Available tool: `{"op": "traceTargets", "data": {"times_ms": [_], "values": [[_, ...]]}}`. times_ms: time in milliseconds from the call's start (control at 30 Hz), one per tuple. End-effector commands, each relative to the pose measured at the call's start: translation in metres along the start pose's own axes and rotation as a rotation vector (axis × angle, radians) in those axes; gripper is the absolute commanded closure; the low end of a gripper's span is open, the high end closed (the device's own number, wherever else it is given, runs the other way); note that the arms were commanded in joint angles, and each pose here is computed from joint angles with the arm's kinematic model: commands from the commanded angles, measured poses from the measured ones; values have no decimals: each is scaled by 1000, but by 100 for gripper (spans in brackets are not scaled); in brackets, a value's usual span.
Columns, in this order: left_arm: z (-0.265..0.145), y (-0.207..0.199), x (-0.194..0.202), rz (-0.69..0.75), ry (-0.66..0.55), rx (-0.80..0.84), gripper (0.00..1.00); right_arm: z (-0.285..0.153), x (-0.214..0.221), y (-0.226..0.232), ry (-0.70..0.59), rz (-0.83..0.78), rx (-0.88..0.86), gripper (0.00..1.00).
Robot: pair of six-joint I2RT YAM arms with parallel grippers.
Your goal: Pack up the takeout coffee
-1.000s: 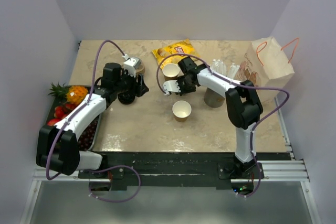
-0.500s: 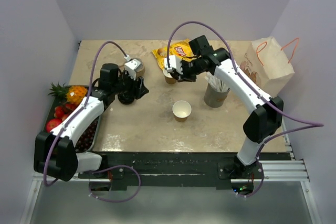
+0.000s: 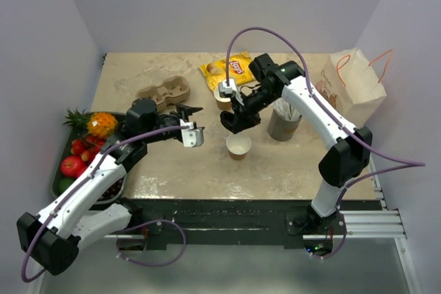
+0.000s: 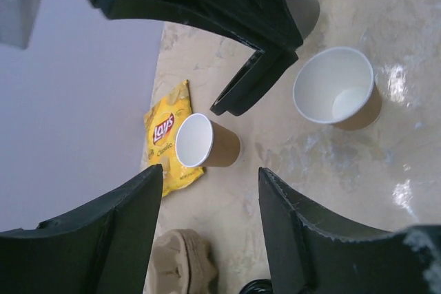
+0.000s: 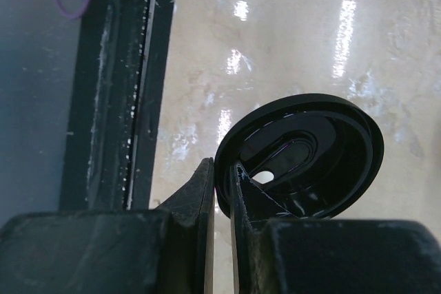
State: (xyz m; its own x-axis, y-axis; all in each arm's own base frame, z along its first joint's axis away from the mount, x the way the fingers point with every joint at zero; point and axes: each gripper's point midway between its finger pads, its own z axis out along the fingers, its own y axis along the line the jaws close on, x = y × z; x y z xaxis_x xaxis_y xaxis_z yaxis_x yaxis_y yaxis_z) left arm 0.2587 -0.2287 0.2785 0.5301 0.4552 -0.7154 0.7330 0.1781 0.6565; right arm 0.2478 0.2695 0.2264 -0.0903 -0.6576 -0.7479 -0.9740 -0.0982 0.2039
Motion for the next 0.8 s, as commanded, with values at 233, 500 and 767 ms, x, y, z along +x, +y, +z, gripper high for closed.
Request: {"op": "traceTargets", "data": {"times_ms": [233, 500, 767], "values": [[34, -15, -16, 382, -86, 175, 44, -2, -6, 26, -24, 104, -115, 96], [51, -17, -25, 386, -97, 171, 53, 1, -2, 27, -10, 141, -122, 96], [62, -23, -25, 369, -78, 187, 62, 0, -1, 29, -3, 143, -117, 96]]}}
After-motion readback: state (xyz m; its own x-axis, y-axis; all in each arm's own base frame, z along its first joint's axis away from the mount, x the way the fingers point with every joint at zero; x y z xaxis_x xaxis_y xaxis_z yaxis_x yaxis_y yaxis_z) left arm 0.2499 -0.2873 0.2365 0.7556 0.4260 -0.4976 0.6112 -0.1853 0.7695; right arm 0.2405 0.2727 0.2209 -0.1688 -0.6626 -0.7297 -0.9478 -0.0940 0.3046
